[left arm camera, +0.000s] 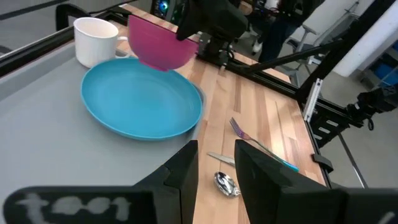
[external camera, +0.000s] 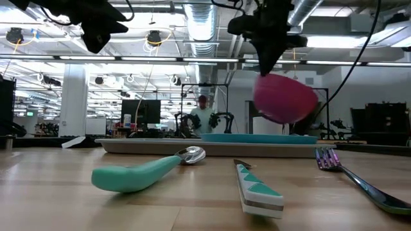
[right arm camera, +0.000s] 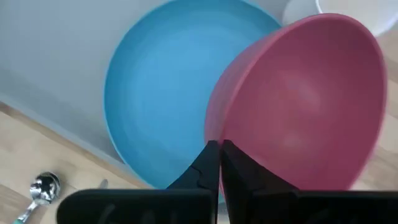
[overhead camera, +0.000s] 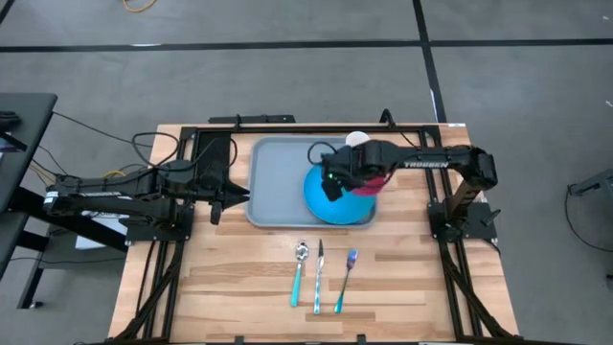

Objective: Set up tray
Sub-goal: Put the pink bowl on top of the blue plate

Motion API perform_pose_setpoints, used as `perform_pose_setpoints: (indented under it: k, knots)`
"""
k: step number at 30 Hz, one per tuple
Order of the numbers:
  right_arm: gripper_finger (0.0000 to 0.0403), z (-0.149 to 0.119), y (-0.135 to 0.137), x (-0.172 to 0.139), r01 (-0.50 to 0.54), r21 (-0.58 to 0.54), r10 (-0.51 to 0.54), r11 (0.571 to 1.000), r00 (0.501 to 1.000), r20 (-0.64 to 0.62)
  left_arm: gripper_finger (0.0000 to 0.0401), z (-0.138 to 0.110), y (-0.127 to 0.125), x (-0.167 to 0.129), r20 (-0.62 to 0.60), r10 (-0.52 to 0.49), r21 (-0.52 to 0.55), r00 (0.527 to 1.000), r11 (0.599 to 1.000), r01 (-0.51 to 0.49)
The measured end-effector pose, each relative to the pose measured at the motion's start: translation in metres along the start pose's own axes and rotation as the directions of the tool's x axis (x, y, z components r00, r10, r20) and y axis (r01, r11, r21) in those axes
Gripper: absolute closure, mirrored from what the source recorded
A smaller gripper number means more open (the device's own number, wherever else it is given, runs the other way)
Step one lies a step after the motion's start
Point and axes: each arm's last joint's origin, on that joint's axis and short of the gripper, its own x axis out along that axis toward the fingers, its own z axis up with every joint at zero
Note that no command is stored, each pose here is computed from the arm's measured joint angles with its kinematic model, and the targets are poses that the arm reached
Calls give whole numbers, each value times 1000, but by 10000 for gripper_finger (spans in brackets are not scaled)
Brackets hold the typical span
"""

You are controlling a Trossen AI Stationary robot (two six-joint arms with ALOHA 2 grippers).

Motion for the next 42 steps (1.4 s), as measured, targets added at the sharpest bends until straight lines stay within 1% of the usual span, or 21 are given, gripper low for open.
perform_pose_setpoints:
  k: [5,7,9,13,15,16,21,28,32,38,42]
  knots:
    - [403,7,-4,2,-20,-52,19,998,1000,-11,310,0,0,0,7,16,-24,1000,1000,-16]
    - [403,7,-2,2,-47,-84,46,995,999,-14,310,0,1,0,12,29,-32,999,999,-29]
    - [403,7,5,10,-58,-112,55,992,998,-27,310,1,1,0,20,47,-42,999,998,-46]
    - [403,6,17,30,-51,-211,31,976,995,-99,310,2,1,0,33,59,-63,998,996,-57]
    - [403,5,23,40,-20,-252,-11,968,993,-122,310,2,1,0,45,64,-77,997,995,-61]
    - [403,6,26,44,-8,-265,-25,964,992,-124,310,3,1,0,55,63,-81,997,995,-58]
    - [403,12,41,49,-21,-321,-15,947,994,-109,310,6,0,0,84,60,-89,995,995,-53]
    - [403,14,49,60,-8,-336,-36,942,991,-127,310,6,1,0,91,84,-105,992,992,-75]
    - [402,16,51,60,-18,-331,-21,943,993,-115,310,6,1,0,91,85,-116,992,990,-74]
    - [382,16,51,59,-22,-330,-16,944,993,-113,310,6,1,0,90,85,-118,992,990,-74]
    - [367,15,51,59,-42,-328,-3,944,991,-136,310,6,1,0,90,85,-118,992,990,-74]
